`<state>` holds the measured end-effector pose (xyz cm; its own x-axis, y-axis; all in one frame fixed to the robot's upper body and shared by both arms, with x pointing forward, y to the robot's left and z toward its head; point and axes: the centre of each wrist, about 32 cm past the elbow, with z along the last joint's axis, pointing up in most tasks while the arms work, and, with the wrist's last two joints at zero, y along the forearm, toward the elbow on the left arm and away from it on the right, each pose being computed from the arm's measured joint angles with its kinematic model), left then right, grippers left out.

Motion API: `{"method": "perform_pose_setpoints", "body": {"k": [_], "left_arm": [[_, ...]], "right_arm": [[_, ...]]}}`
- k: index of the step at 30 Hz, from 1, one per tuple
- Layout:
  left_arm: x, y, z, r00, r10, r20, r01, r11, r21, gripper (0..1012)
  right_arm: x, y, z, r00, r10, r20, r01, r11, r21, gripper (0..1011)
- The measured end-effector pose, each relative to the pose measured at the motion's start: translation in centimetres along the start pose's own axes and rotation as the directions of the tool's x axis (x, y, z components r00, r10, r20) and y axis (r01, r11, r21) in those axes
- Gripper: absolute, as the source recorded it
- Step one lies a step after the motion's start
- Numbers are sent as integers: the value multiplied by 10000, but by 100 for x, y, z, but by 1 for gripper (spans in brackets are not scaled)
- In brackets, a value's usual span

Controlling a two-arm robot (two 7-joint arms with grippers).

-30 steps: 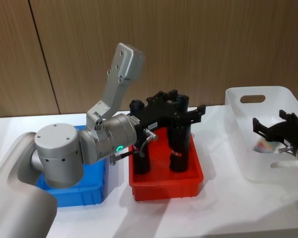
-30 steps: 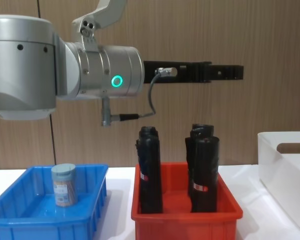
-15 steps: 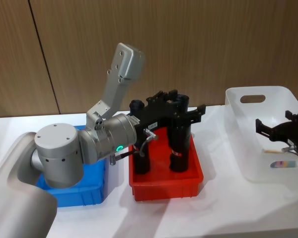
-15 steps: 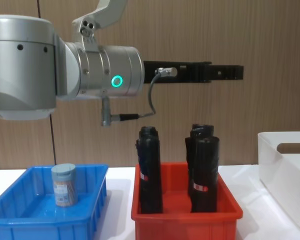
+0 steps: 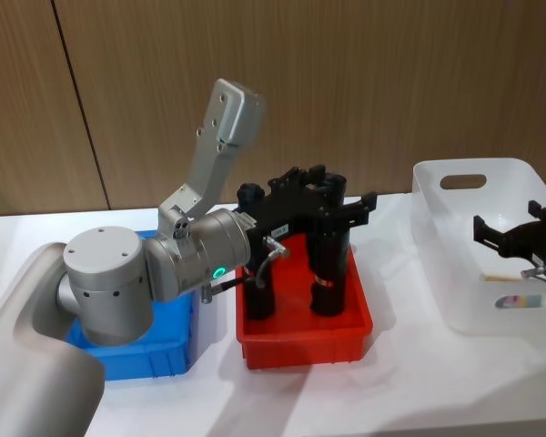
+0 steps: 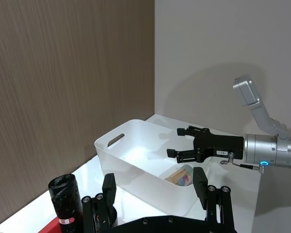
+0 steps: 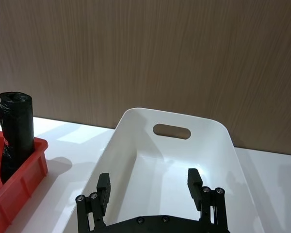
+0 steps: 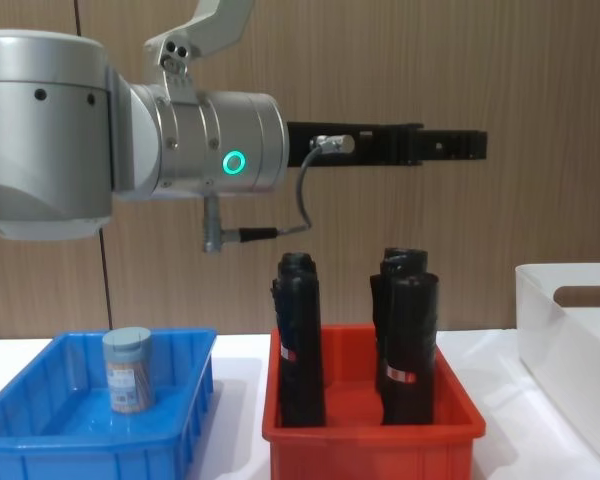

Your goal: Pick the cotton swabs from the blue box and place them into the white box.

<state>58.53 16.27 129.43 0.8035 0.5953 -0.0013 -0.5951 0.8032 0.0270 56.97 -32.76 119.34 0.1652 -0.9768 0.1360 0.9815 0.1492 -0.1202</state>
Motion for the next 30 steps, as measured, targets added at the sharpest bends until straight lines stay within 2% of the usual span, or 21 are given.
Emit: {"method": "perform_pose_setpoints", "body": {"k": [22,26,30], "left_arm": [[0,1,-2,10000,5,-2,-5,10000,3,1004],[-7,19,-29,9999,124,26,-124,9999,15,1004],[-24,57,-78,9990,409,165,-409,9992,13,1004]], "right_arm": [[3,-19,4,10000,-23,11,23,10000,70,1002],[-12,-33,1,10000,-4,18,4,9999,100,1002],[-74,-81,-11,9999,98,24,-99,9997,214,1002]]}}
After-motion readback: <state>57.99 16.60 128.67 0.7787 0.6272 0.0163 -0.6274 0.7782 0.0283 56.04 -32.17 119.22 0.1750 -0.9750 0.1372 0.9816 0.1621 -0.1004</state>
